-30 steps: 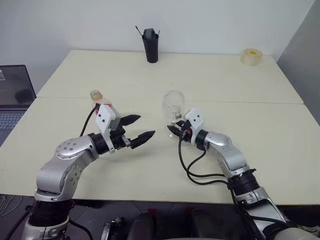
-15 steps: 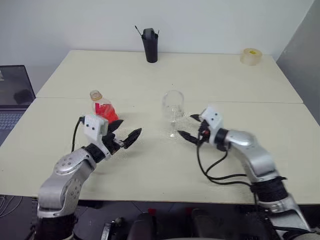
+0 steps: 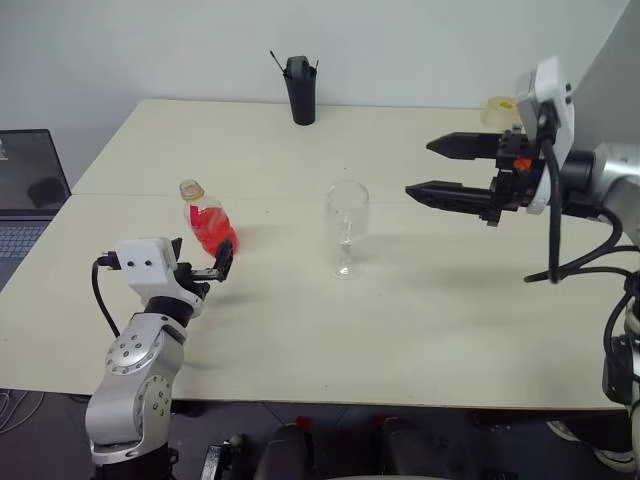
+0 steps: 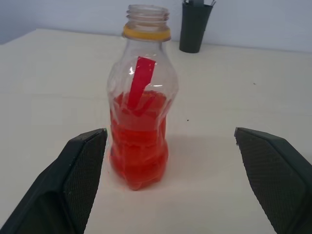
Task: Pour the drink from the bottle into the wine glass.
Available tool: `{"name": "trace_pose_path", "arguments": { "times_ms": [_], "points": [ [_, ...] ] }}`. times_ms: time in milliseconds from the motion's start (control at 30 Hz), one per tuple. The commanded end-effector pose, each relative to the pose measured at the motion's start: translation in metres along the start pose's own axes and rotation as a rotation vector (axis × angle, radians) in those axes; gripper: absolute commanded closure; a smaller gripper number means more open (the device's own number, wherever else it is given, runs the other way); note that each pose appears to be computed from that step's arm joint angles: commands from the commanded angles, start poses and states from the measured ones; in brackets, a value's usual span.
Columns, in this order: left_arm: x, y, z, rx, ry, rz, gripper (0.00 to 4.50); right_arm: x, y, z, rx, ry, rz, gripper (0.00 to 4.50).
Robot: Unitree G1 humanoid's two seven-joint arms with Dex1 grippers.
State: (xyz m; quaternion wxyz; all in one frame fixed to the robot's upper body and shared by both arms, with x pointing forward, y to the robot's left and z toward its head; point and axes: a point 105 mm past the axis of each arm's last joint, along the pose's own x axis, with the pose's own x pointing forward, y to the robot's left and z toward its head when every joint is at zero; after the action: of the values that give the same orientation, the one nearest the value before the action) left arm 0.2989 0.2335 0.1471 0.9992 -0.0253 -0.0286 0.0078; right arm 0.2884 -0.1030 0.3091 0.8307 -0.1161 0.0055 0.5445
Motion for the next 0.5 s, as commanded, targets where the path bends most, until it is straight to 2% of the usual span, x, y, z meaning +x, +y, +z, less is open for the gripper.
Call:
{"name": "trace_pose_path", "arguments": {
  "times_ms": [33, 200, 500],
  "points": [
    [0.0, 0.0, 0.011, 0.035, -0.054, 0.045, 0.0, 0.004, 0.011, 0.011, -0.039, -0.009, 0.045, 0.01],
    [0.012, 0.009, 0.006, 0.078, -0.035, 0.097, 0.0, 0.012, 0.009, 0.004, -0.047, 0.036, 0.042, 0.01],
    [0.038, 0.008, -0.002, 0.088, -0.016, 0.078, 0.0, 0.017, 0.008, 0.003, -0.047, 0.045, 0.035, 0.01]
  ]
}}
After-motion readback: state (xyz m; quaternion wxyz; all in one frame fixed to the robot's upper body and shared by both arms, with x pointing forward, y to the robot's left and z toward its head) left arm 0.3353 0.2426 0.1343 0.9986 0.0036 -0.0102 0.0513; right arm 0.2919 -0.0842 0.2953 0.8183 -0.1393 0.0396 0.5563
